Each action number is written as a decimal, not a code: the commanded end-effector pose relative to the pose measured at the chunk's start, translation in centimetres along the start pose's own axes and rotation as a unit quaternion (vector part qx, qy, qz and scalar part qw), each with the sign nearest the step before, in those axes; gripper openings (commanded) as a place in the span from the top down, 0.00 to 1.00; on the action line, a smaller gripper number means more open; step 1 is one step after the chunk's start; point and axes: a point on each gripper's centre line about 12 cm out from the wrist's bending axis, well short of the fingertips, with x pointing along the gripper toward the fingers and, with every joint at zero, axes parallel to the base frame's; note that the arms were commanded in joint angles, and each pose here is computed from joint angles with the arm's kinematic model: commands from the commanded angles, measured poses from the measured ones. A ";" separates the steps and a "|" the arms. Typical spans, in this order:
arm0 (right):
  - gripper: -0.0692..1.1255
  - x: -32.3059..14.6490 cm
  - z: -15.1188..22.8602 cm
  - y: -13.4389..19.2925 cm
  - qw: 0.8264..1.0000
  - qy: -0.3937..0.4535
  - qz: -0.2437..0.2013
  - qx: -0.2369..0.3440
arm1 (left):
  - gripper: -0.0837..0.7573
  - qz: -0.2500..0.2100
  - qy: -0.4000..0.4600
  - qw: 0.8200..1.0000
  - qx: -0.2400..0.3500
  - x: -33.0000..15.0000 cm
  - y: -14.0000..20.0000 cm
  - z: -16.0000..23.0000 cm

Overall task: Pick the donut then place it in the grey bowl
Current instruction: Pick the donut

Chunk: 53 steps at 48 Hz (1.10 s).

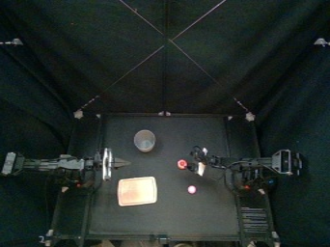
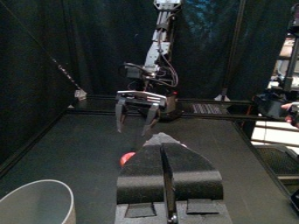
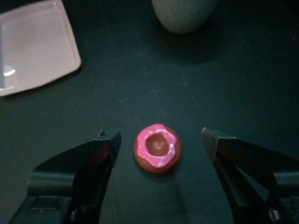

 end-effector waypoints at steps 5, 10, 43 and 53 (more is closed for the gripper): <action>0.07 2.3 0.1 -0.4 1.000 0.030 -0.008 0.005 | 0.84 0.001 -0.007 1.000 -0.001 0.1 0.0 0.4; 0.07 3.8 -0.4 -0.4 0.998 0.063 -0.009 0.008 | 0.84 0.001 -0.005 1.000 -0.001 0.1 0.0 0.2; 0.09 7.7 -1.6 -0.8 0.985 0.167 -0.021 0.041 | 0.84 0.017 0.010 1.000 -0.016 -0.2 0.6 -1.0; 0.22 7.6 -1.5 -0.7 0.985 0.165 -0.020 0.045 | 0.84 0.019 0.013 1.000 -0.020 -0.3 0.6 -1.2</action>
